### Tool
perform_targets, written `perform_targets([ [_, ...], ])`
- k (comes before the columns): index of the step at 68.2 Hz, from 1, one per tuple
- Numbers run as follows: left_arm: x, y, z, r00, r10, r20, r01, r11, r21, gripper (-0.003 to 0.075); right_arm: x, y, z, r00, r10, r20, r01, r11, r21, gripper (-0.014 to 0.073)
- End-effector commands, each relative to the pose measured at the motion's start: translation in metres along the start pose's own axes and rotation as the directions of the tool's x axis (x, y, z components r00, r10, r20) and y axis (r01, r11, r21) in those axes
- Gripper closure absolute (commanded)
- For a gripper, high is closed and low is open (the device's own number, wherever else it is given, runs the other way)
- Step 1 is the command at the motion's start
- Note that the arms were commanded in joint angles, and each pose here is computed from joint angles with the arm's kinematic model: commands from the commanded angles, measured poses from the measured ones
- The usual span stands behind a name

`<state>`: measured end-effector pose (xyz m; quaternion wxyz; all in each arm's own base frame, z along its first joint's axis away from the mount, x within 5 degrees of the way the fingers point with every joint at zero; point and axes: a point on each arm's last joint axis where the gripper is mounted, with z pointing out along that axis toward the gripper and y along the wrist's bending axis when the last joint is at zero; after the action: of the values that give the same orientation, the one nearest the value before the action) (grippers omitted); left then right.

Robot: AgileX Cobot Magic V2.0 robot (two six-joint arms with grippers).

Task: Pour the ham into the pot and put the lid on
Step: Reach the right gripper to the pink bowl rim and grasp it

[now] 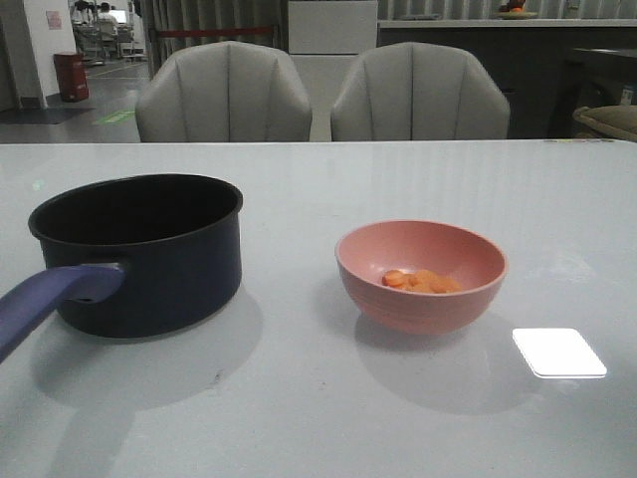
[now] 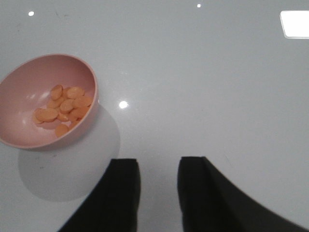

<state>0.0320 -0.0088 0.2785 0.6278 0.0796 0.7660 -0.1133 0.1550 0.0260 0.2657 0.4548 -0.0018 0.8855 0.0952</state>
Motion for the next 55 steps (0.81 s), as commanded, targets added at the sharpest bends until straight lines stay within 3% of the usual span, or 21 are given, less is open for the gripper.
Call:
perform_targets([
  [1, -0.015, -0.002, -0.003, 0.995, -0.002, 0.097, 0.0, 1.0, 0.017, 0.0095, -0.03, 0.008, 0.016, 0.999, 0.024, 0.036, -0.023, 0.999, -0.026, 0.0181],
  [12, -0.015, -0.002, -0.003, 0.995, -0.002, 0.097, 0.0, 1.0, 0.017, 0.0095, -0.05, 0.031, 0.058, 0.999, 0.005, -0.045, -0.009, 0.996, -0.088, 0.0181],
  [24, -0.015, -0.002, -0.003, 0.995, -0.002, 0.097, 0.0, 1.0, 0.017, 0.0095, -0.062, 0.043, 0.111, 0.992, 0.016, -0.124, -0.027, 0.996, -0.09, 0.0181],
  [55, -0.015, -0.002, -0.003, 0.995, -0.002, 0.097, 0.0, 1.0, 0.017, 0.0095, -0.055, 0.055, 0.189, 0.954, 0.025, -0.299, -0.05, 0.996, -0.077, 0.0199],
])
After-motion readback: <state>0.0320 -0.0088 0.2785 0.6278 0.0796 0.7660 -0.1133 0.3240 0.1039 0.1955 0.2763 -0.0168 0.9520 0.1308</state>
